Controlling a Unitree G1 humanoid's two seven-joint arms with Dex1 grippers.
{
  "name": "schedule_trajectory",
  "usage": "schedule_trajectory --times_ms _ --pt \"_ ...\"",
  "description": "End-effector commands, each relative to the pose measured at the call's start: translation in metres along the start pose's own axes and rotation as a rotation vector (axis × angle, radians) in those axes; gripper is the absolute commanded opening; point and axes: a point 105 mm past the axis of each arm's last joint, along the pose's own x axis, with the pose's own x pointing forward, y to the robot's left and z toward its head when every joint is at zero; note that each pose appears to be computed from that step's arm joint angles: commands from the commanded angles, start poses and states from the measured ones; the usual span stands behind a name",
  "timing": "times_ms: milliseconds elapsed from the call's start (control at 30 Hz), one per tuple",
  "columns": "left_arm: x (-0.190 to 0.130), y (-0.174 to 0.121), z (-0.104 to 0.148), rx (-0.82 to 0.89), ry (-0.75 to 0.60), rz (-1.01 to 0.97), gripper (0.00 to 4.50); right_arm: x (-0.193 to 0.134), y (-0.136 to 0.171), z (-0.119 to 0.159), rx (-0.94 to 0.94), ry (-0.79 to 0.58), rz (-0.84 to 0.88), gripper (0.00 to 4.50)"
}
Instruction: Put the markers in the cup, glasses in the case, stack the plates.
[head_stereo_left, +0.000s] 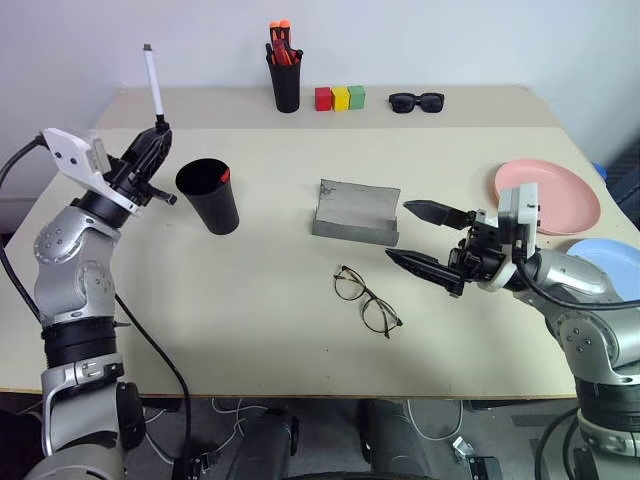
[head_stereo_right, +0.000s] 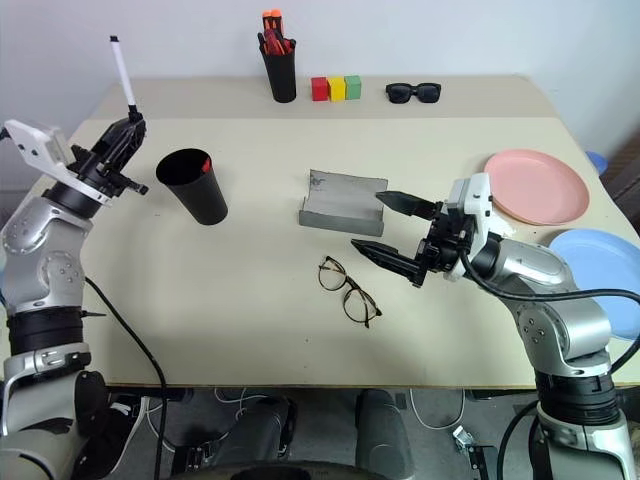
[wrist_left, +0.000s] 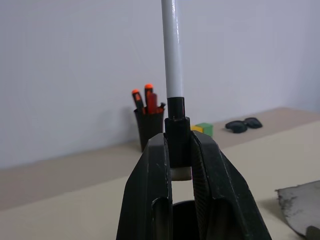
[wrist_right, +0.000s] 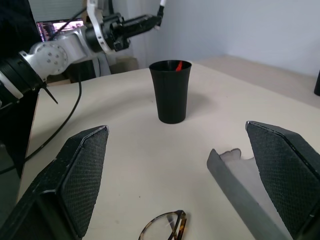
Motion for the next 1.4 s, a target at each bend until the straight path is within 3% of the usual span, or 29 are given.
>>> schedule_trajectory --times_ms 33,267,433,567,733,767,967,1200,1400 --pt "0.0 -0.003 -0.005 -0.001 0.003 0.01 0.05 0.001 -0.001 0.008 -0.041 -0.023 0.007 4.5" --pt "0.004 -0.016 -0.028 -0.074 0.063 -0.025 0.05 0.0 -0.002 0.01 -0.05 -0.022 0.004 4.5" --pt "0.006 -0.022 -0.031 -0.102 0.074 -0.054 0.05 -0.001 -0.002 0.01 -0.052 -0.02 0.0 4.5" --pt "0.007 -0.023 -0.031 -0.109 0.068 -0.063 1.8 -0.001 -0.002 0.01 -0.054 -0.021 -0.003 4.5" --pt "0.007 -0.021 -0.028 -0.071 0.063 -0.055 4.34 -0.001 -0.002 0.01 -0.055 -0.023 -0.004 4.5" --pt "0.007 -0.021 -0.027 -0.076 0.06 -0.055 4.47 -0.001 -0.003 0.01 -0.055 -0.022 -0.004 4.5" --pt "0.011 -0.037 -0.015 -0.109 0.045 -0.139 4.47 -0.001 -0.004 0.01 -0.055 -0.024 -0.006 4.5" --pt "0.018 -0.09 -0.003 -0.226 0.115 -0.407 4.47 -0.004 -0.008 0.016 -0.039 -0.057 -0.022 4.5" --pt "0.033 -0.154 -0.019 -0.16 0.215 -0.661 4.47 -0.018 -0.024 0.01 -0.065 -0.017 -0.104 4.5"
